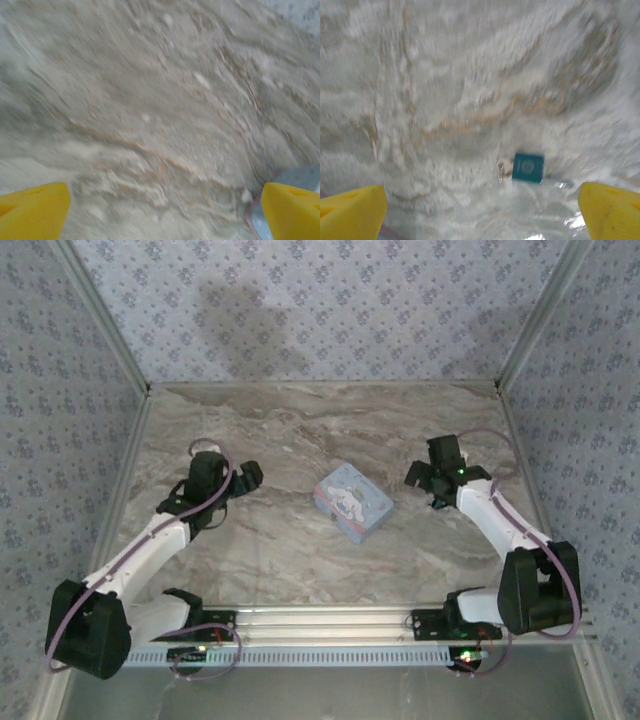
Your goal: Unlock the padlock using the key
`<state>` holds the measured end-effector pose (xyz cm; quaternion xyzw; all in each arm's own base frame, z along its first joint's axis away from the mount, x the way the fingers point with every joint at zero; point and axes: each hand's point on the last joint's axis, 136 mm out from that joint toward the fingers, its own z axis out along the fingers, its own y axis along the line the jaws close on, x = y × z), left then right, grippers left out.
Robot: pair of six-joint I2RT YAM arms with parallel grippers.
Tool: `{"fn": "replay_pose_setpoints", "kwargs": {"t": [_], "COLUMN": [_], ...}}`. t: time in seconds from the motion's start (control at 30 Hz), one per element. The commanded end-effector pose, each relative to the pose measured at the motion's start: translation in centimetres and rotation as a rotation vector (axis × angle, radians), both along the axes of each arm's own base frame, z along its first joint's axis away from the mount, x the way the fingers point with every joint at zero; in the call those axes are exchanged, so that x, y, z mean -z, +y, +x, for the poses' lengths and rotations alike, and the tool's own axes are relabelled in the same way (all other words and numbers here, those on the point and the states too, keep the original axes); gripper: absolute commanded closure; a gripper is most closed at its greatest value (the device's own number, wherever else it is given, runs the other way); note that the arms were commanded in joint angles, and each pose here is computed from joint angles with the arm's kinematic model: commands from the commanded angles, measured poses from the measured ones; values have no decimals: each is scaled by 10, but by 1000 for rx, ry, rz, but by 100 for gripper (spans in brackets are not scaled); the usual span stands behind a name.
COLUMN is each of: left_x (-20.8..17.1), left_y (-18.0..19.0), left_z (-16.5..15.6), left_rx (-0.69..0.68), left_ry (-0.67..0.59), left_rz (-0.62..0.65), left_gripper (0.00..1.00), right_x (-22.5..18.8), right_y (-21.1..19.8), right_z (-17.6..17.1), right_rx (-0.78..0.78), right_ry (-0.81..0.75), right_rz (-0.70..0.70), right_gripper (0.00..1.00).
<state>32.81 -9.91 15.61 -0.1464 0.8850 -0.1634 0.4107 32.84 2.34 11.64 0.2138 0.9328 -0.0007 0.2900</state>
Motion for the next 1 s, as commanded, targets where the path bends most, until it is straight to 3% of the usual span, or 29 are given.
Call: {"fn": "replay_pose_setpoints", "kwargs": {"t": [0.0, 0.17, 0.3, 0.4, 0.57, 0.63, 0.77, 0.83, 0.87, 0.97], "left_x": [-20, -24, 1, 24, 46, 38, 54, 66, 60, 62], "left_y": [44, 85, 114, 124, 133, 129, 131, 132, 137, 134], "left_z": [10, 28, 43, 53, 57, 59, 55, 57, 65, 63], "left_rx": [-95, -144, -202, -204, -202, -162, -162, -149, -181, -174], "left_ry": [-50, -146, -135, -132, -180, -265, -403, -280, -291, -283], "left_rz": [192, 417, 485, 545, 525, 543, 494, 500, 513, 519], "left_gripper": [2, 2, 2, 2, 2, 2, 2, 2, 2, 2], "right_x": [-26, -44, -38, -20, -6, -5, 17, 23, 27, 26], "right_y": [-36, -49, -50, -59, -54, -55, -46, -58, -59, -57], "right_z": [4, 25, 36, 39, 39, 39, 43, 53, 55, 54], "right_rx": [101, 62, 0, 13, -45, -71, -218, -170, -158, -165], "right_ry": [-34, -203, -312, -337, -460, -520, -615, -595, -531, -545], "right_rz": [-232, -456, -600, -587, -569, -596, -438, -425, -438, -447], "right_gripper": [0, 0, 0, 0, 0, 0, 0, 0, 0, 0]}}
